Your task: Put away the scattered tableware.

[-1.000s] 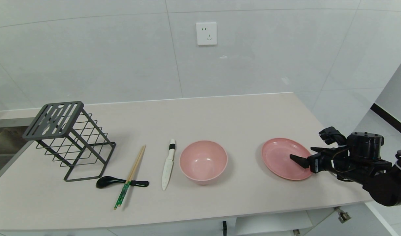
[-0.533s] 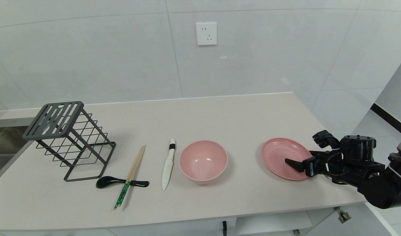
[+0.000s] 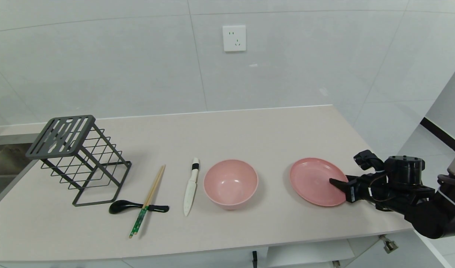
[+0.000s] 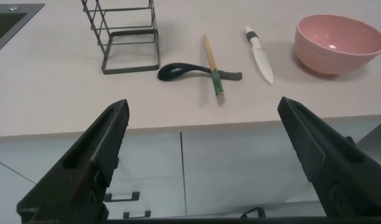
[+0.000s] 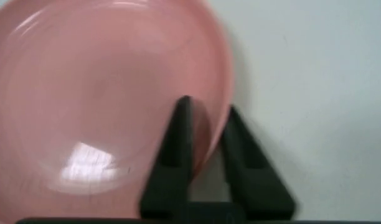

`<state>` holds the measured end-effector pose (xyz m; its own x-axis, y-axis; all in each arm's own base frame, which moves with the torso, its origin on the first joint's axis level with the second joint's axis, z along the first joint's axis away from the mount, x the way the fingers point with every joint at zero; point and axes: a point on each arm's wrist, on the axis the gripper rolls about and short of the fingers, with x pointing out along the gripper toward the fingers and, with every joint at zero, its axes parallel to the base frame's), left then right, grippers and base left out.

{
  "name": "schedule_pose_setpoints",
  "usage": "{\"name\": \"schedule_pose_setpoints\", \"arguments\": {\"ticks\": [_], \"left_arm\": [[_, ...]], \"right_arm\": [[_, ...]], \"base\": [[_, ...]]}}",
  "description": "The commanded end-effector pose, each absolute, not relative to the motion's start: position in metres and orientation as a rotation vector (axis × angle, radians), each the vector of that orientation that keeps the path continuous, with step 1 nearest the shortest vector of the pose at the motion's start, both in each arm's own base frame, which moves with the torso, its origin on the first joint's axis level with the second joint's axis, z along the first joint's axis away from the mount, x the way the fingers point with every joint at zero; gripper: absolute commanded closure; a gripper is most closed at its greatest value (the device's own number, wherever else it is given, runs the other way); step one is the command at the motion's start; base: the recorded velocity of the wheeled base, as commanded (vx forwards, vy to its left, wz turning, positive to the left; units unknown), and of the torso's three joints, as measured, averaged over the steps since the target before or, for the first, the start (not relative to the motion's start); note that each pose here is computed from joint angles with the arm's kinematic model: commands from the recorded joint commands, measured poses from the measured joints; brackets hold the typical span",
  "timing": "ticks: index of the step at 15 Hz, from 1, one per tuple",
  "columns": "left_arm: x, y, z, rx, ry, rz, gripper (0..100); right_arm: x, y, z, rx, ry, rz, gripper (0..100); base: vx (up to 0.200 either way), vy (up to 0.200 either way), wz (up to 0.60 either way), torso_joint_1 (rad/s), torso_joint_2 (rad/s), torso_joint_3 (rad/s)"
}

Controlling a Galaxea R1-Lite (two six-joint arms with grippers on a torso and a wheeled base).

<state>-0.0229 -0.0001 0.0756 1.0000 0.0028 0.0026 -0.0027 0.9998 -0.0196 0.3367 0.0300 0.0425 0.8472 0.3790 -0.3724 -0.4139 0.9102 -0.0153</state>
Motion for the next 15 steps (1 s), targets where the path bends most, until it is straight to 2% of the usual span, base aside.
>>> {"name": "schedule_pose_setpoints", "arguments": {"ticks": [1,5,7,10,13,15], "left_arm": [[-0.023,0.0,0.076,-0.021,-0.002,0.003,0],[-0.023,0.0,0.076,-0.026,-0.003,0.003,0],[-0.023,0.0,0.076,-0.026,-0.003,0.005,0],[-0.023,0.0,0.076,-0.028,-0.003,0.005,0],[-0.023,0.0,0.076,-0.026,-0.002,0.005,0],[-0.023,-0.001,0.076,0.008,-0.006,-0.031,0]], "right_arm": [[0.337,0.03,0.041,-0.096,0.38,0.418,100],[0.338,0.022,0.039,-0.089,0.386,0.388,100],[0.341,0.021,0.066,-0.104,0.286,0.379,100],[0.321,0.019,0.134,-0.132,0.08,0.361,100],[0.288,0.017,0.17,-0.137,-0.035,0.352,100],[0.27,0.017,0.171,-0.128,-0.044,0.351,100]], "base": [[0.0,0.0,0.0,0.0,0.0,0.0],[0.0,0.0,0.0,0.0,0.0,0.0],[0.0,0.0,0.0,0.0,0.0,0.0],[0.0,0.0,0.0,0.0,0.0,0.0],[0.0,0.0,0.0,0.0,0.0,0.0],[0.0,0.0,0.0,0.0,0.0,0.0]]}}
